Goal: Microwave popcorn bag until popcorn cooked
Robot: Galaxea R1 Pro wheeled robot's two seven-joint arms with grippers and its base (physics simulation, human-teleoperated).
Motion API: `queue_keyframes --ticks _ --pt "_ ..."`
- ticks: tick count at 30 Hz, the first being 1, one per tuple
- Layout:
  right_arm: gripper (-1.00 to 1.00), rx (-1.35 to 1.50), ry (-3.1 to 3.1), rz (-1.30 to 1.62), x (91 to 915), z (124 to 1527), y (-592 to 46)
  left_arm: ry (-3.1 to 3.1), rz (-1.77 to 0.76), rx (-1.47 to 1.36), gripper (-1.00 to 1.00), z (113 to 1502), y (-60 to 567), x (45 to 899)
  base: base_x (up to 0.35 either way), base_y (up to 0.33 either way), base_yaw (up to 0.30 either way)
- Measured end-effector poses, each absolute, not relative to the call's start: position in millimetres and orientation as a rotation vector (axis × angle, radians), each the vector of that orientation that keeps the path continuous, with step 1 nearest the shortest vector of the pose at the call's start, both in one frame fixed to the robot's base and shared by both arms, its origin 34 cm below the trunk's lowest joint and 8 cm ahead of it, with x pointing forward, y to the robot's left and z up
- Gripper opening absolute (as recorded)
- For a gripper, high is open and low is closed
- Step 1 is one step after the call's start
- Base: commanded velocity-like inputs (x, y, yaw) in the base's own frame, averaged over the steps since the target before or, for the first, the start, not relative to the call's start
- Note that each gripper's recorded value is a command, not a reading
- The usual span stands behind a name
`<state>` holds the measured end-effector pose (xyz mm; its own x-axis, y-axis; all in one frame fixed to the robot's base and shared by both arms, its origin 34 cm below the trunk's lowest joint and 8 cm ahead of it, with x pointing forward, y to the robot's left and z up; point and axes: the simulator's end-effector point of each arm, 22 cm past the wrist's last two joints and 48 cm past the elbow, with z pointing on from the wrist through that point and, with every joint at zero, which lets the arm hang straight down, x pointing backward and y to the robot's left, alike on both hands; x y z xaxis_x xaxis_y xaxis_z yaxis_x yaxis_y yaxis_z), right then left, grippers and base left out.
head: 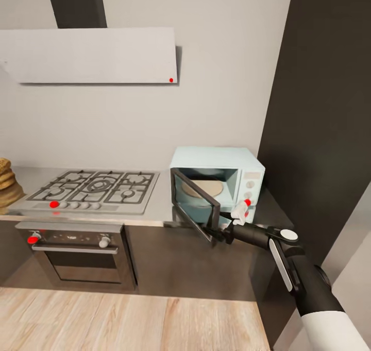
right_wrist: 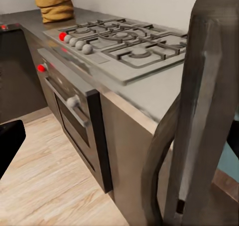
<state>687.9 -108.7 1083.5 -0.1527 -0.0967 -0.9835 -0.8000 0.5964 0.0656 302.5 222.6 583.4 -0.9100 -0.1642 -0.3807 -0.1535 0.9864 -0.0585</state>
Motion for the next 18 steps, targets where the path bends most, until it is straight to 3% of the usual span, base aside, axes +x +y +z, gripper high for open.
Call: queue_keyframes --ticks 18 --pt "1.00 -0.762 1.629 0.732 687.9 1083.3 -108.9 2.738 -0.038 -0.227 1.00 583.4 222.8 302.5 -0.041 0.095 0.000"
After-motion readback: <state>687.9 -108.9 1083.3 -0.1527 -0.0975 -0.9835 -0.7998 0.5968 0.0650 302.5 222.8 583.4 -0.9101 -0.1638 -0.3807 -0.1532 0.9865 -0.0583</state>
